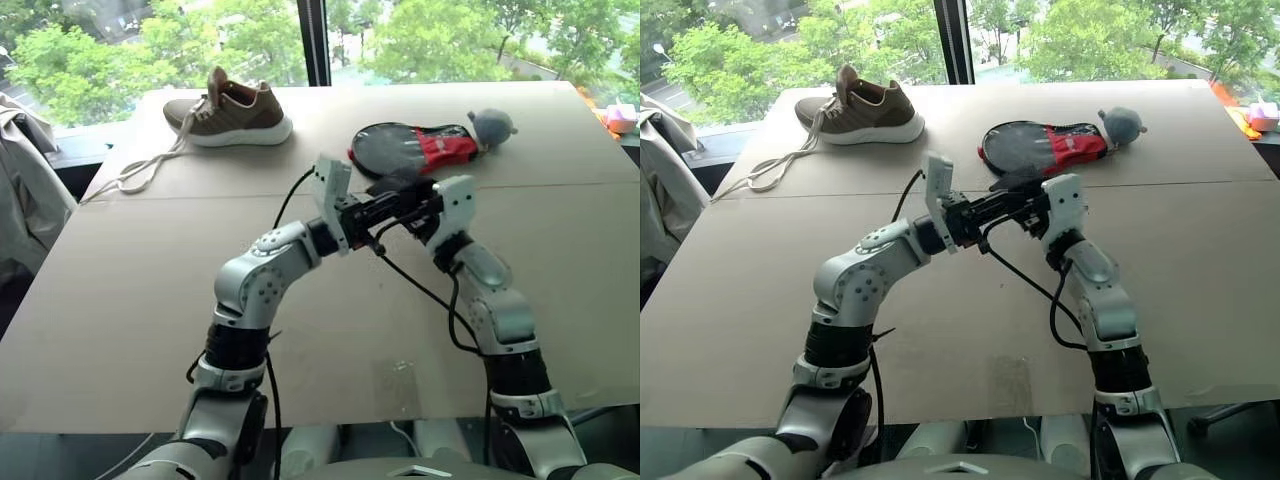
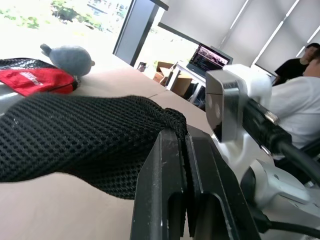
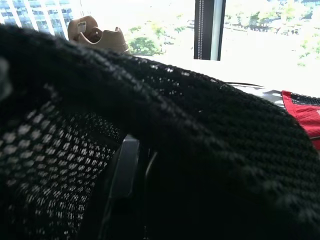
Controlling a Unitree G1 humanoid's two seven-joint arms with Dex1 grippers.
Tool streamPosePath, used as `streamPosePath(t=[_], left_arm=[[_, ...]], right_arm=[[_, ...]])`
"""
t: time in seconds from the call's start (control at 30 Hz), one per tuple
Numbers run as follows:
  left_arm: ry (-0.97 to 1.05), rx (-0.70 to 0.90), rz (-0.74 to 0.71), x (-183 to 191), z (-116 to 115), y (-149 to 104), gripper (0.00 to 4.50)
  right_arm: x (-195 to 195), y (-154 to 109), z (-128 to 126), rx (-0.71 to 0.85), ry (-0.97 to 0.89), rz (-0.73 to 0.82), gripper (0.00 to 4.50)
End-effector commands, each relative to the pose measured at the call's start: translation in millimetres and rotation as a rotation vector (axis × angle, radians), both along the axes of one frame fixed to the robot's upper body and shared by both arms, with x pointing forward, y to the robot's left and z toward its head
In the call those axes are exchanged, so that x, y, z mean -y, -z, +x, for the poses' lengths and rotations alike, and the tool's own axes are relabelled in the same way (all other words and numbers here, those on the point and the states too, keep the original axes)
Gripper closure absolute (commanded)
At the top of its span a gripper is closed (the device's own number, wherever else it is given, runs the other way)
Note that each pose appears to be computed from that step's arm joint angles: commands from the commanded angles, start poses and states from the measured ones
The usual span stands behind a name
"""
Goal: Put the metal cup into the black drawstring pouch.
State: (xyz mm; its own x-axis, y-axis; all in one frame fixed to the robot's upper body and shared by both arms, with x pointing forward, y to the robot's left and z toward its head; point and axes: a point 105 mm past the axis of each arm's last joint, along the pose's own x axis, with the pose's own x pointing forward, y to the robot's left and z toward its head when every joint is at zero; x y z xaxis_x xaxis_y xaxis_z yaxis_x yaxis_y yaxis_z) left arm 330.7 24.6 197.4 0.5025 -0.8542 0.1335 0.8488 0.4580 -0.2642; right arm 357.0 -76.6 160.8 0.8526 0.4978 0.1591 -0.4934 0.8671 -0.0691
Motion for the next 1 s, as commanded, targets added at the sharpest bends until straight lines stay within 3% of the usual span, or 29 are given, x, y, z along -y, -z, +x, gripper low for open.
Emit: streamPosePath(t=[0.03,0.17,0.33,0.47,0.73,0.83,1.0], left_arm=[[-0.075,0.040,-0.008,-7,10,-13,4.50],[-0.190,0.008,0.049,-22,28,-1,4.50],[-0.247,0.002,0.058,-30,39,0,4.50],[-0.246,0.004,0.067,-31,39,0,4.50],[-0.241,0.004,0.069,-32,39,-3,4.50],[-0.244,0.003,0.067,-33,40,-4,4.50],[-0.243,-0.001,0.054,-31,40,-5,4.50]], right_arm=[[-9,-6,-9,0.025,-0.091,-0.092,1.52],[-14,-20,-29,0.099,-0.236,-0.309,1.52],[-11,-31,-53,0.115,-0.356,-0.374,1.52],[-4,-46,-77,0.055,-0.456,-0.299,1.52],[33,-60,-74,0.026,-0.372,-0.166,1.52],[42,-36,-64,-0.032,-0.298,-0.234,1.52],[42,25,-46,-0.129,-0.217,-0.382,1.52]])
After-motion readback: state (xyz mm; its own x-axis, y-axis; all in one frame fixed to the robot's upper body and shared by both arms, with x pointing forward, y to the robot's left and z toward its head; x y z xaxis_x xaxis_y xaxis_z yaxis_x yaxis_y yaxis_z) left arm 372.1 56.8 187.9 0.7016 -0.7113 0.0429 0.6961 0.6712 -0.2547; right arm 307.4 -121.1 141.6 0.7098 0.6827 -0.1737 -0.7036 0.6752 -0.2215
